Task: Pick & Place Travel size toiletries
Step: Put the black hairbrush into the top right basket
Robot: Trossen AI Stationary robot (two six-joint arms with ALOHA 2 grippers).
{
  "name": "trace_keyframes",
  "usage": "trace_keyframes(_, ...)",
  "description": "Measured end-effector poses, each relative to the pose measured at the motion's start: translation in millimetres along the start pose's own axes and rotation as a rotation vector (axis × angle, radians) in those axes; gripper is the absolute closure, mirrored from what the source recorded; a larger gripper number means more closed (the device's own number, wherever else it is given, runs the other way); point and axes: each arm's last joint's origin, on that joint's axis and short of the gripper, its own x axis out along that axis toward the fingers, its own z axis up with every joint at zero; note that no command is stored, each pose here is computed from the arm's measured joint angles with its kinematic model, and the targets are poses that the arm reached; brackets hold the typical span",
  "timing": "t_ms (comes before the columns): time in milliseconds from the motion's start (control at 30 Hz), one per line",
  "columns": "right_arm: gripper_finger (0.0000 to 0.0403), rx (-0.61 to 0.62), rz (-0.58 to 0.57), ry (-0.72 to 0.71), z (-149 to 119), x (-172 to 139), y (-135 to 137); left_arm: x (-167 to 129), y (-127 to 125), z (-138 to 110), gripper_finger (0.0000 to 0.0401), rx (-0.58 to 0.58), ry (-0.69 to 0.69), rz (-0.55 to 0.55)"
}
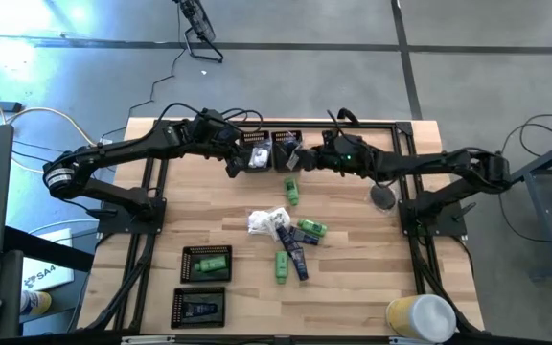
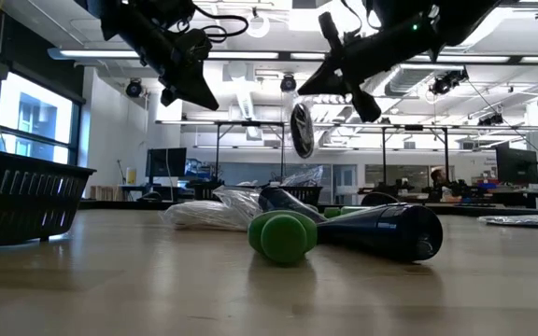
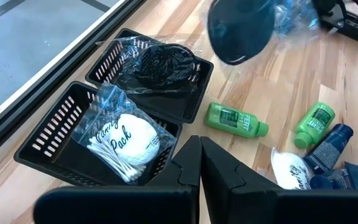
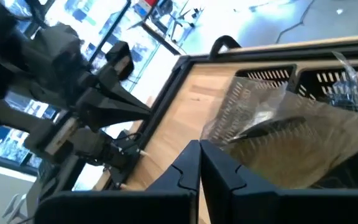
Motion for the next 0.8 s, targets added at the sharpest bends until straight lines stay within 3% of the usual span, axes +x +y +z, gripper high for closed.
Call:
trace_keyframes(433,0.0401,0.006,0.002,-0.008,7.2,5.2,-7.9,0.0,0.1,0.4,0.04,0.001,-0.005,0.004)
trace_keyframes(800,0.0401,-0.049,0.028,-0.06,22.0,7.5,11.4,0.0,0.5,0.5,0.04,0.001,-0.006,0.018)
